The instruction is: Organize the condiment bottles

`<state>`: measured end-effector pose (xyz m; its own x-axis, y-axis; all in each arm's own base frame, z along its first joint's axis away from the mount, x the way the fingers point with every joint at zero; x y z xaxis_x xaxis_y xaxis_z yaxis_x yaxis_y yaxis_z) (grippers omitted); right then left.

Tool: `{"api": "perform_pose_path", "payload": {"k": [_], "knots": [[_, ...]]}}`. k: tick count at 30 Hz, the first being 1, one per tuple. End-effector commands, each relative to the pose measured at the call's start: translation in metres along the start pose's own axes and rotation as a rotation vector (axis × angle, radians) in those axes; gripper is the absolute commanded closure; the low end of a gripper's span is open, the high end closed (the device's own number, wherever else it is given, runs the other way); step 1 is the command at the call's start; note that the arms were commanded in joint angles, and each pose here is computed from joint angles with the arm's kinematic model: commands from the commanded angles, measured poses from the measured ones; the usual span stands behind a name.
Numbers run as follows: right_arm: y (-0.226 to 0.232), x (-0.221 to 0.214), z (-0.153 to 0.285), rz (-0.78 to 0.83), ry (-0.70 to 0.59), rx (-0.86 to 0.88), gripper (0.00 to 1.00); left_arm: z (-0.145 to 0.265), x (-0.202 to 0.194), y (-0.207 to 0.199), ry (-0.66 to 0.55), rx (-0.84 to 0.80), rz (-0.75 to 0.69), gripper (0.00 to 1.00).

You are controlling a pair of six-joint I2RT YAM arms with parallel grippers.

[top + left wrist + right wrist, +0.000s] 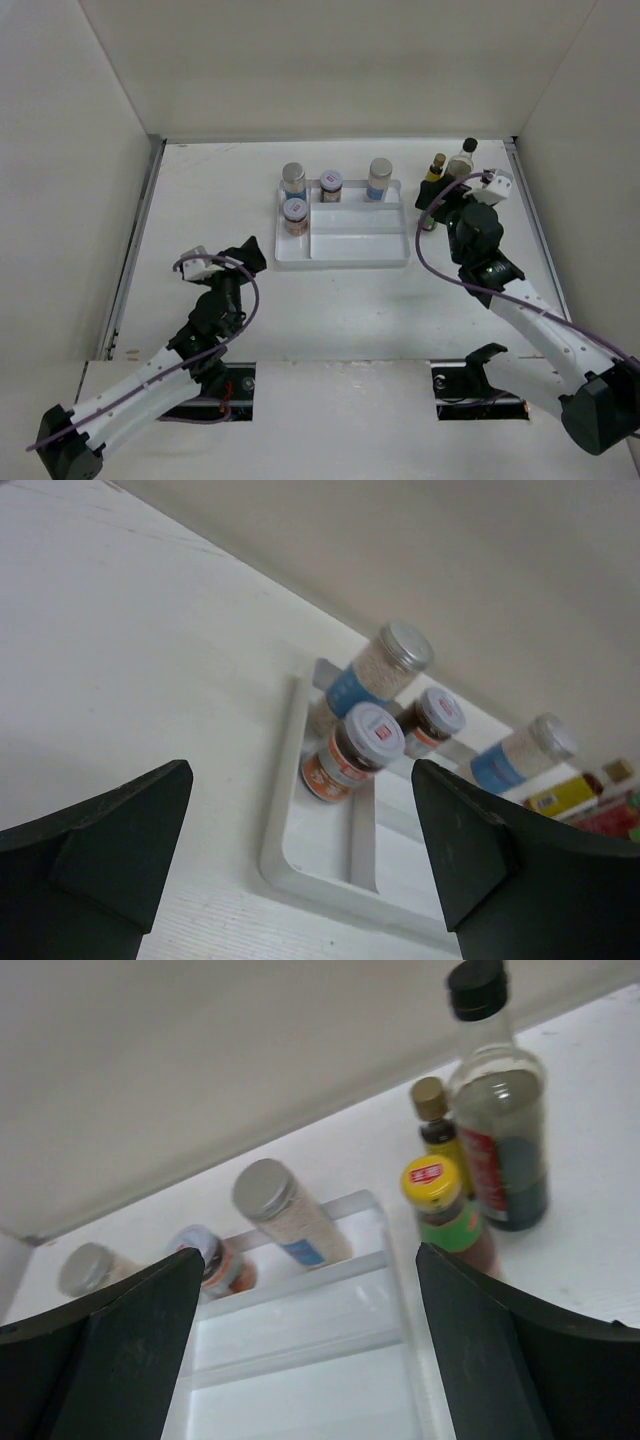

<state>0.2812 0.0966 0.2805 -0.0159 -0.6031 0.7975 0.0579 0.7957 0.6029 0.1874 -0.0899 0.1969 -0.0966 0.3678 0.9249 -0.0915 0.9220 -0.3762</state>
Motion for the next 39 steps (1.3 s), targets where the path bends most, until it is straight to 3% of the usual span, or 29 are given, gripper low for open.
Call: {"api": "perform_pose_path", "payload": {"k": [1, 7, 14, 21, 25, 29, 34, 39], "knots": [[-0.02, 0.013, -0.015, 0.14, -0.001, -0.18, 0.05, 0.001, 0.006, 0.029, -0.055, 0.193, 0.069, 0.07], [-0.029, 0.014, -0.045, 0.205, 0.068, -0.261, 0.06, -0.005, -0.003, 0.037, -0.017, 0.241, 0.031, 0.06], [-0.034, -0.001, -0.079, 0.234, 0.168, -0.276, 0.11, -0.01, -0.011, 0.026, 0.03, 0.141, 0.063, 0.05], [-0.047, -0.013, -0.103, 0.249, 0.212, -0.305, 0.25, -0.014, -0.018, 0.027, 0.042, 0.114, 0.075, 0.05], [-0.054, -0.023, -0.11, 0.261, 0.243, -0.323, 0.39, -0.016, -0.021, 0.027, 0.058, 0.113, 0.063, 0.05], [-0.055, -0.018, -0.109, 0.263, 0.204, -0.336, 0.62, -0.016, -0.021, 0.03, 0.05, 0.12, 0.067, 0.05], [-0.021, 0.017, -0.084, 0.302, 0.03, -0.295, 0.68, -0.015, -0.019, 0.029, 0.04, 0.102, 0.084, 0.05], [0.042, 0.022, -0.057, 0.311, 0.005, -0.123, 0.69, -0.014, -0.019, 0.028, 0.041, 0.086, 0.091, 0.04]]}}
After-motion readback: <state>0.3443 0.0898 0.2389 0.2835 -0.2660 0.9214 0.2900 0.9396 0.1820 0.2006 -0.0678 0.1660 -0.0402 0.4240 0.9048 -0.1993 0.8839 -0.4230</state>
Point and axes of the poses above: each gripper's point midway between its finger pads, its own z axis back along the fingers, its own y axis along the line the jaws close on, x = y × z, the point moved 7 cm from there along z, back along the fingers, and after that the axes turned 10 degrees about -z, right-handed, at the moved point
